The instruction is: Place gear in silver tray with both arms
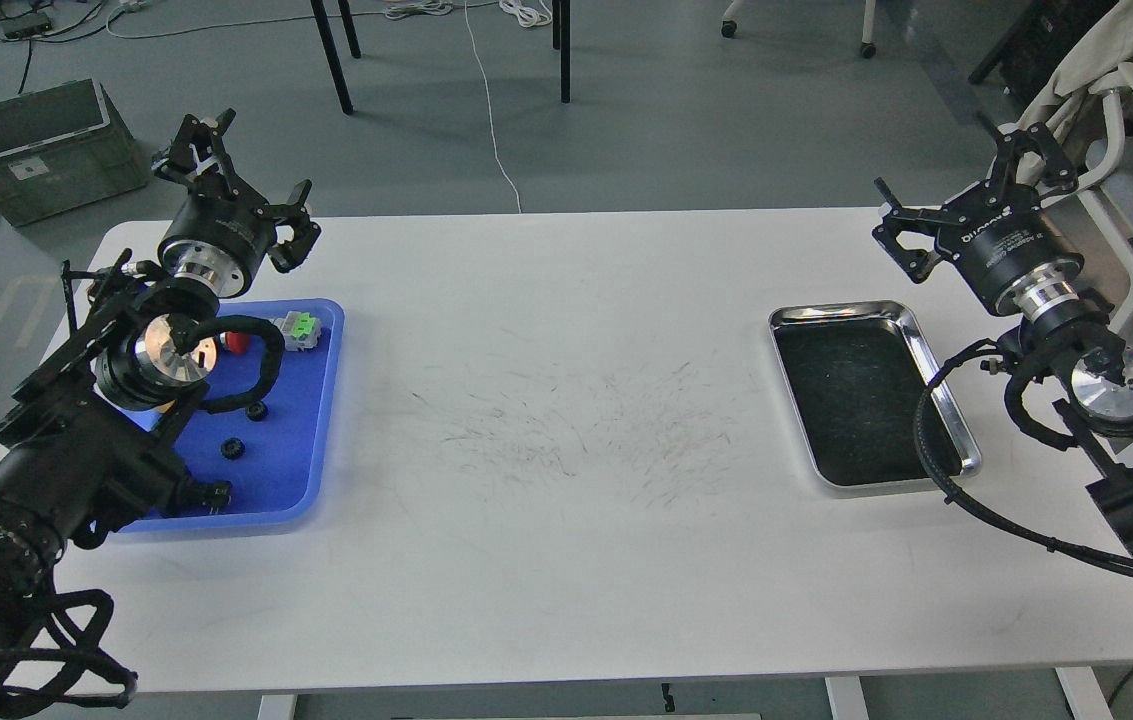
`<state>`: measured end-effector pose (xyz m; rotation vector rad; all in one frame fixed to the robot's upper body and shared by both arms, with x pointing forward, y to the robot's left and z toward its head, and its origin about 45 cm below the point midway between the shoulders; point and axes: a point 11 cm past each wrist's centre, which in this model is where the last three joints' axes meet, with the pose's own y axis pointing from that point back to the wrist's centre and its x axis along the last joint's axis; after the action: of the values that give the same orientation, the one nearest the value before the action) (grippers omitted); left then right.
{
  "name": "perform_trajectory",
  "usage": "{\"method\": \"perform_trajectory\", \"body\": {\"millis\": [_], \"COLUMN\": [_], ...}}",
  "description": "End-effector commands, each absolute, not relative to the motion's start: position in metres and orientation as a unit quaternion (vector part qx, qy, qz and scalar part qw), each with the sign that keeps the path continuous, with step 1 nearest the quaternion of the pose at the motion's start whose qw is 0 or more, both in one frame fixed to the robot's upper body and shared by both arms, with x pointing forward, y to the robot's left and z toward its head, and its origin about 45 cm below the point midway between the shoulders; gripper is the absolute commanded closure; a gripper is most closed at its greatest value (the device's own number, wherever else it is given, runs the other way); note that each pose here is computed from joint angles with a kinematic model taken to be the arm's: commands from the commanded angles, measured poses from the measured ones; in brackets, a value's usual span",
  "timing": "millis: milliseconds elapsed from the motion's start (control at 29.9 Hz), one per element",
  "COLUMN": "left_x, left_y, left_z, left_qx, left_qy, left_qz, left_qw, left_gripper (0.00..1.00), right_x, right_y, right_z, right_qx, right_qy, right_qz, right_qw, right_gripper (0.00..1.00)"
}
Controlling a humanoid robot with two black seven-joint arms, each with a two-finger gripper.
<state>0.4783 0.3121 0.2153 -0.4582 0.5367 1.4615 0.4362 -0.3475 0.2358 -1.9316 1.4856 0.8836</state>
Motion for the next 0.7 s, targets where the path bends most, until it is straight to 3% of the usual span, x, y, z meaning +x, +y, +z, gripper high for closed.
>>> {"method": "perform_trajectory", "body": {"millis": [0, 668], "left_x": [0.479, 0.4803], "left_y": [0.3154, 0.3191], "left_z": [0.2154, 0.2189], "left_qx": [-0.203, -0.21], "left_qy": [0.239, 0.236], "left_qz": [0.656, 0.657], "left_qw": [0.686, 0.684], "left_gripper": [0.01, 0.01], "right_x": [0.4358, 0.4362], "right_y": [-0.3454, -0.3472], "right_z": [0.2353, 0.2364], "right_qx": [-0.72, -0.718], "right_qy": [0.549, 0.551], "right_qz": [0.328, 0.328], "right_qw": [0.269, 0.272], "right_gripper": [0.01, 0.01]}}
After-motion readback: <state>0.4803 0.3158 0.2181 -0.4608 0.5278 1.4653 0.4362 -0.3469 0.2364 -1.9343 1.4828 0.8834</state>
